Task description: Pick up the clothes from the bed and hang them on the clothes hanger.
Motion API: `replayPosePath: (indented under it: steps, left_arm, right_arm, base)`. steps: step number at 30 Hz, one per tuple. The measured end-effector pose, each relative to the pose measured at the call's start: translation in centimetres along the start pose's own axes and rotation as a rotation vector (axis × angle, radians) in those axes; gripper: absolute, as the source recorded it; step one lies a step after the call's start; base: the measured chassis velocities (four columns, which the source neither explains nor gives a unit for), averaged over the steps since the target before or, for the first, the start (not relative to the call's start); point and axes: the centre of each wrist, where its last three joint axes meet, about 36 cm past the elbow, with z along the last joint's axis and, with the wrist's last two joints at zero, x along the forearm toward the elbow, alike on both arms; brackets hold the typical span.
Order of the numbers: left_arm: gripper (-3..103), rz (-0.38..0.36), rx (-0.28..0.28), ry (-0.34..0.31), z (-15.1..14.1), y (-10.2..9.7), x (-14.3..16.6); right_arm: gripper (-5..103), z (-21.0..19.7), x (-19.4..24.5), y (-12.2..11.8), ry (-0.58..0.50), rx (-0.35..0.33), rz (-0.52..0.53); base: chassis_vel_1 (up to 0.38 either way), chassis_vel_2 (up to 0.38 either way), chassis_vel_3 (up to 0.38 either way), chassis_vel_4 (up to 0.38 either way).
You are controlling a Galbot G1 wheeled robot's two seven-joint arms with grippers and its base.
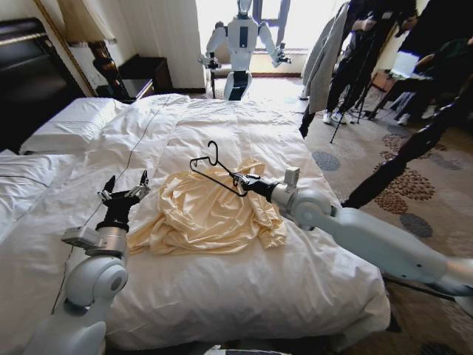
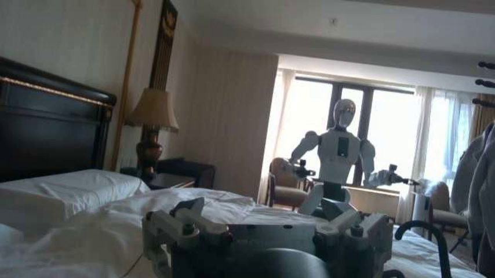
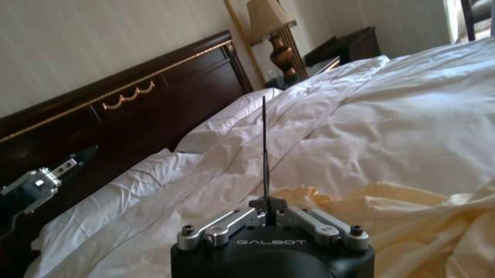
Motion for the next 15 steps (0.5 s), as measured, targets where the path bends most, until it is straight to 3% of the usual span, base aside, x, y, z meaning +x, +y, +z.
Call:
replayPosePath:
  steps: [10, 15]
  left_arm:
    - [100, -0.010, 0.000, 0.006, 0.6, 0.4, -0.4]
    - [100, -0.005, 0.001, 0.014, 1.1, 0.4, -0.9]
  right_arm:
    - [0, 3.2, 0.2, 0.5, 0.079, -0.083, 0.003]
    - [0, 3.9, 1.2, -1.5, 0.101, -0.115, 0.065]
  base:
    - [0.000, 0.000, 0.000, 0.000]
    - [0.000, 0.000, 0.000, 0.000]
